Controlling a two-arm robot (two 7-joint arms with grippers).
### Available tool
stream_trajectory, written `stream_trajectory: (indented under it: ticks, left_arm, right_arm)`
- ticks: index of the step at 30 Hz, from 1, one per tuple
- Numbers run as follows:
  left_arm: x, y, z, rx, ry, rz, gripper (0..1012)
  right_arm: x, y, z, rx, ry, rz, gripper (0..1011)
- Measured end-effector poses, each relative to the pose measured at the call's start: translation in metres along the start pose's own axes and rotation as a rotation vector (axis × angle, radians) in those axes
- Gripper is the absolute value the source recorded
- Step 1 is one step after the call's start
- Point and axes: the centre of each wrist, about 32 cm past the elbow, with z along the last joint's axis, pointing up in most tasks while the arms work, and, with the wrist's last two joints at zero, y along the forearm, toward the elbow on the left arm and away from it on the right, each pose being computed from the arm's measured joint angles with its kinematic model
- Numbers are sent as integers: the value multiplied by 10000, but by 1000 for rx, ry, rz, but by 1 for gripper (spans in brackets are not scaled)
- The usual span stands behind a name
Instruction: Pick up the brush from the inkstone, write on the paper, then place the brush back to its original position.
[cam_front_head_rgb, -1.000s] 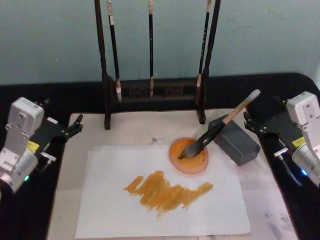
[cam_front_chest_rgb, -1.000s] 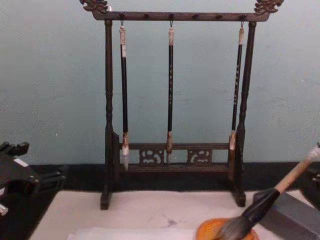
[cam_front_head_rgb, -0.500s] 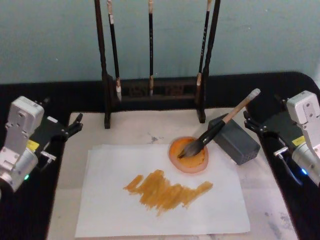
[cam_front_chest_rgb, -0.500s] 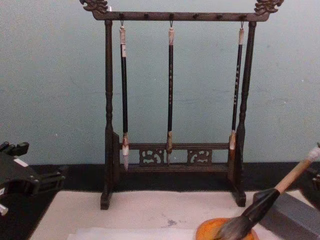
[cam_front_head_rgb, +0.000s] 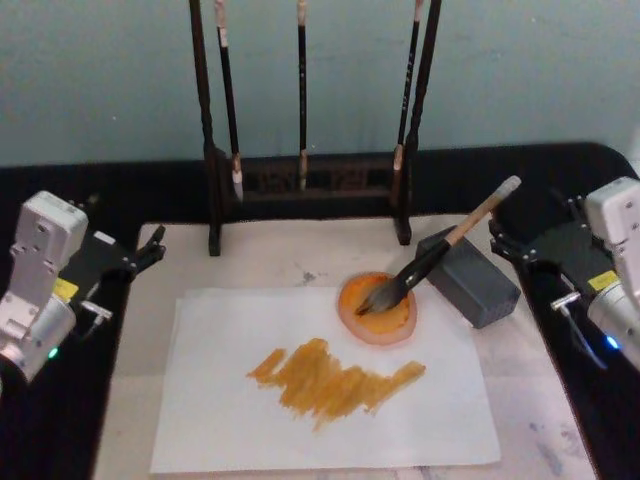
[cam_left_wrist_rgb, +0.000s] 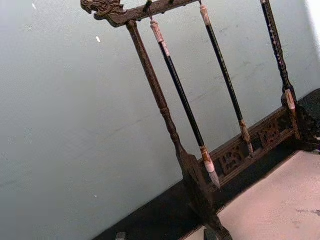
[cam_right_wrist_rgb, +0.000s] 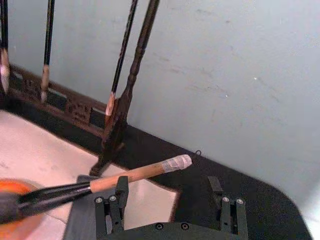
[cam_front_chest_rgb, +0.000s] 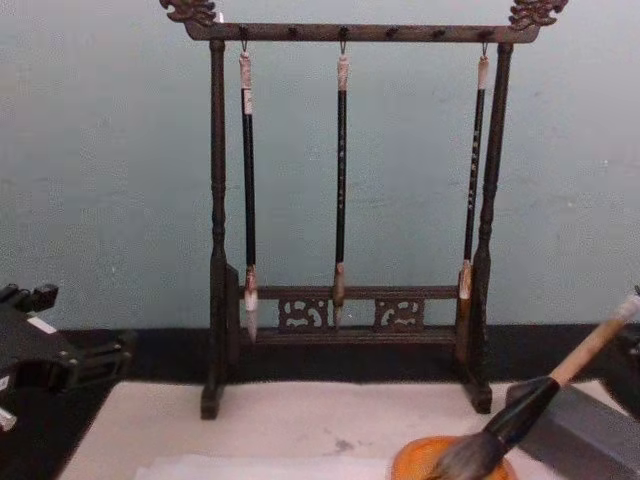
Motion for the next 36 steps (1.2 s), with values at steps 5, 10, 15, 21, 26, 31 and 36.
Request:
stream_trajectory:
  ticks: [5, 10, 15, 21, 26, 31, 36]
  left_arm:
    - [0, 0, 0, 0, 0, 0, 1010]
    - [0, 0, 0, 0, 0, 0, 1010]
    - [0, 0, 0, 0, 0, 0, 1010]
    - [0, 0, 0, 0, 0, 0, 1010]
    - [0, 0, 0, 0, 0, 0, 1010]
    - [0, 0, 0, 0, 0, 0, 1010]
    - [0, 0, 0, 0, 0, 0, 1010]
  right_arm:
    - [22, -84, 34, 20, 110, 13, 1000]
    - [45, -199, 54, 40, 246, 22, 1000]
    - [43, -356, 31, 50, 470, 40, 1000]
    - [2, -477, -66, 49, 786, 75, 1000]
    - [-1, -494, -158, 51, 973, 90, 1000]
    - [53, -378, -243, 61, 1125, 98, 1000]
    - [123, -190, -274, 60, 1190, 120, 1000]
